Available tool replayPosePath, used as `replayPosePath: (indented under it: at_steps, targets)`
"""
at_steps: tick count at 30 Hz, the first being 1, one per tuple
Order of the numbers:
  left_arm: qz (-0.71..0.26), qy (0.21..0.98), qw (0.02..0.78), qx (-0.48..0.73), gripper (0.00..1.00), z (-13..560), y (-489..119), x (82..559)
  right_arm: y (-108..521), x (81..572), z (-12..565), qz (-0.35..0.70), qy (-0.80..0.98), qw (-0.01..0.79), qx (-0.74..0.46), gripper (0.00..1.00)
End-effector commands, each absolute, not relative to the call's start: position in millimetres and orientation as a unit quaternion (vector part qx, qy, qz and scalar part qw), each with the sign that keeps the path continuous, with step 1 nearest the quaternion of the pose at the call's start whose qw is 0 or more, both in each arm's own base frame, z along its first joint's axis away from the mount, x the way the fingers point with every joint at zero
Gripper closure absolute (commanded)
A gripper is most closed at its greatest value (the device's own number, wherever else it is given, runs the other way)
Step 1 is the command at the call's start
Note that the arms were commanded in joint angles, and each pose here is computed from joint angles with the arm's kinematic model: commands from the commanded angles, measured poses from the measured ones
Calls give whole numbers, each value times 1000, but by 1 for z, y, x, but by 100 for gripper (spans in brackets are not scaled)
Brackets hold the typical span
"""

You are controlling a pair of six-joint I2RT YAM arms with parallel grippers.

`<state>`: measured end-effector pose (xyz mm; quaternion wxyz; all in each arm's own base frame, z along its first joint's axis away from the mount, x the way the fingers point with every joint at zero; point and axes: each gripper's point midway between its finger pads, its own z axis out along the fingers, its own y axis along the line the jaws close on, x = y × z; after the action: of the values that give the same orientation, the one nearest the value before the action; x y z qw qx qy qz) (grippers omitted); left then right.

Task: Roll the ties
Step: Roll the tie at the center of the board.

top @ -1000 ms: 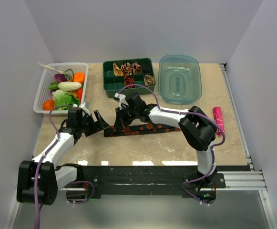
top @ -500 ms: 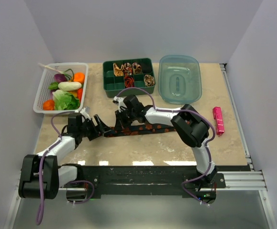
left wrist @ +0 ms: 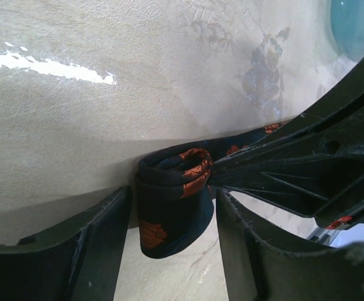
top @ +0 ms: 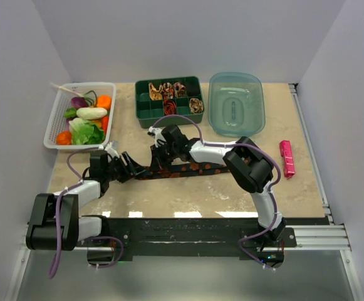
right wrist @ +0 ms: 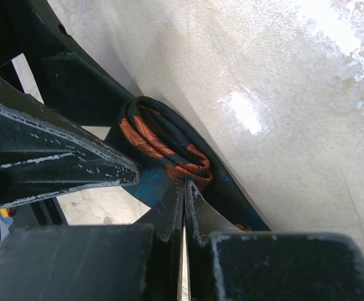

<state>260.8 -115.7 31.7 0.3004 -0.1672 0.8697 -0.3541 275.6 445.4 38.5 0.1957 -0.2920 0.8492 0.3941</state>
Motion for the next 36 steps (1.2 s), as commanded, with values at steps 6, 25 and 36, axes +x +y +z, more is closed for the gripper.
replayPosePath:
  at_steps: [6,25,36]
  targets:
    - [-366,864,303,-168,45,21,-117,258,455,280,36,401,842,203,-298,100]
    - [-353,862,334,-141,96,42,-113,272,460,285,70,419,829,228,-293,100]
    - [-298,883,340,-129,100,57,-98,279,463,287,83,427,823,236,-292,100]
